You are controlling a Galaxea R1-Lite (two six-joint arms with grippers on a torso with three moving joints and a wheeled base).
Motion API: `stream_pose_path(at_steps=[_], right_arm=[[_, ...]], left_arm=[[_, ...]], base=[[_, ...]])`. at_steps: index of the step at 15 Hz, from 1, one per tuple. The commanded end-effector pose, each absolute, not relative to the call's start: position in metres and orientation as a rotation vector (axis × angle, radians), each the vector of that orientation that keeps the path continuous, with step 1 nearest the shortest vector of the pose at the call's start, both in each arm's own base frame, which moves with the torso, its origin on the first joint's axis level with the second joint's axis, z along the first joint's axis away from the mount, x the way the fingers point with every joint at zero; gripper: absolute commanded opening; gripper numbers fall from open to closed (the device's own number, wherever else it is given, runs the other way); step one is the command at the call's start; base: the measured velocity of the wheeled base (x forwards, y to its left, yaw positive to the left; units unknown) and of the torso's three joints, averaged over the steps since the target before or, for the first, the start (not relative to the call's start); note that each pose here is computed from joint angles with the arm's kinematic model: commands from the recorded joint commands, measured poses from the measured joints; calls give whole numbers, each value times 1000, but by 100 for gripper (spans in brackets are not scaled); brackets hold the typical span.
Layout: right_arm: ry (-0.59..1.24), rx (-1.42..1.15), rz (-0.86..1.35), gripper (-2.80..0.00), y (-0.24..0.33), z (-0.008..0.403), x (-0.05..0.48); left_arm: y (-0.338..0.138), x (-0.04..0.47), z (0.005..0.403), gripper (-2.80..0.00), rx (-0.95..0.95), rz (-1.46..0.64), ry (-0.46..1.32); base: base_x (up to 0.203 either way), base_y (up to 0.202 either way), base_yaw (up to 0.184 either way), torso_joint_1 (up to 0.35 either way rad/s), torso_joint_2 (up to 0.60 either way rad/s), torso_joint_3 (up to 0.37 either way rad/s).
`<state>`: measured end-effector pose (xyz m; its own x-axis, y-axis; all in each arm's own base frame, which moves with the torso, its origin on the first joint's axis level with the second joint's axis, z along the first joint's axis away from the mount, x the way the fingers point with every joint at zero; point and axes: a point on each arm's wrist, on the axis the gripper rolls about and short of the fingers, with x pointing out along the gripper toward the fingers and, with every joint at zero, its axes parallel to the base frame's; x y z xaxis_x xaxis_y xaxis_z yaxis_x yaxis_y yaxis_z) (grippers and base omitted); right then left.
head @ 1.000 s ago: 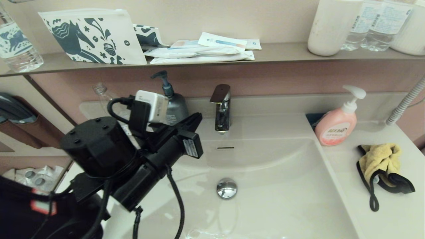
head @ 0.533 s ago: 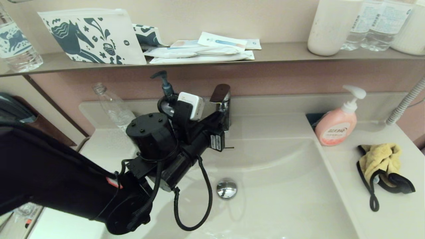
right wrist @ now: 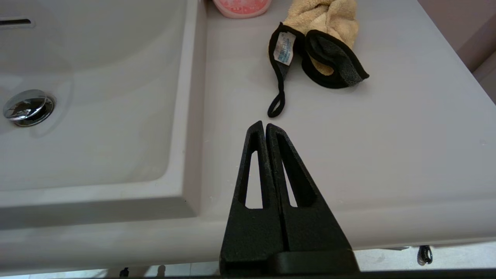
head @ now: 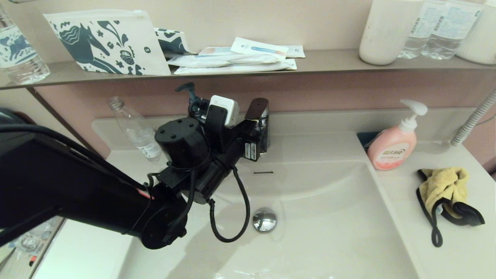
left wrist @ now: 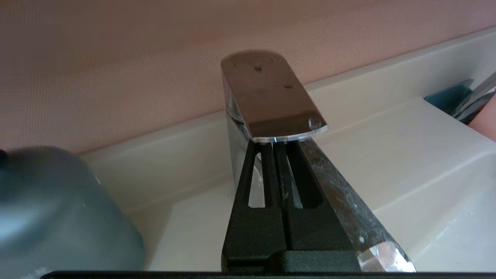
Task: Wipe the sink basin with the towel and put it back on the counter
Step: Turn on the faucet
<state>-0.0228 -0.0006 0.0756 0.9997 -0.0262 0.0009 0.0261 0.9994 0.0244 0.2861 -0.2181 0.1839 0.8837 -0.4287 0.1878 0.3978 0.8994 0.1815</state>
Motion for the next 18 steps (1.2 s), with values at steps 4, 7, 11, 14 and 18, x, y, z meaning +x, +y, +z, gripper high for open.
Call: stream_pose_path(at_steps=[4, 7, 11, 14, 18], right_arm=[[0, 25, -26, -280, -1, 76, -23], [1, 25, -26, -280, -1, 76, -23], [1, 25, -26, -280, -1, 76, -23], [0, 25, -26, -280, -1, 76, -23], [1, 25, -26, -280, -1, 76, -23]], left_arm=[[-212, 272, 218, -280, 116, -433, -288], [-215, 263, 220, -280, 117, -453, -280], [-211, 258, 220, -280, 120, -453, -276], [-204, 254, 226, -280, 116, -440, -287], [-205, 256, 230, -280, 122, -442, -280]], base=[[0, 0, 0, 0, 0, 0], [0, 0, 0, 0, 0, 0], [0, 0, 0, 0, 0, 0], [0, 0, 0, 0, 0, 0], [0, 0, 0, 0, 0, 0]])
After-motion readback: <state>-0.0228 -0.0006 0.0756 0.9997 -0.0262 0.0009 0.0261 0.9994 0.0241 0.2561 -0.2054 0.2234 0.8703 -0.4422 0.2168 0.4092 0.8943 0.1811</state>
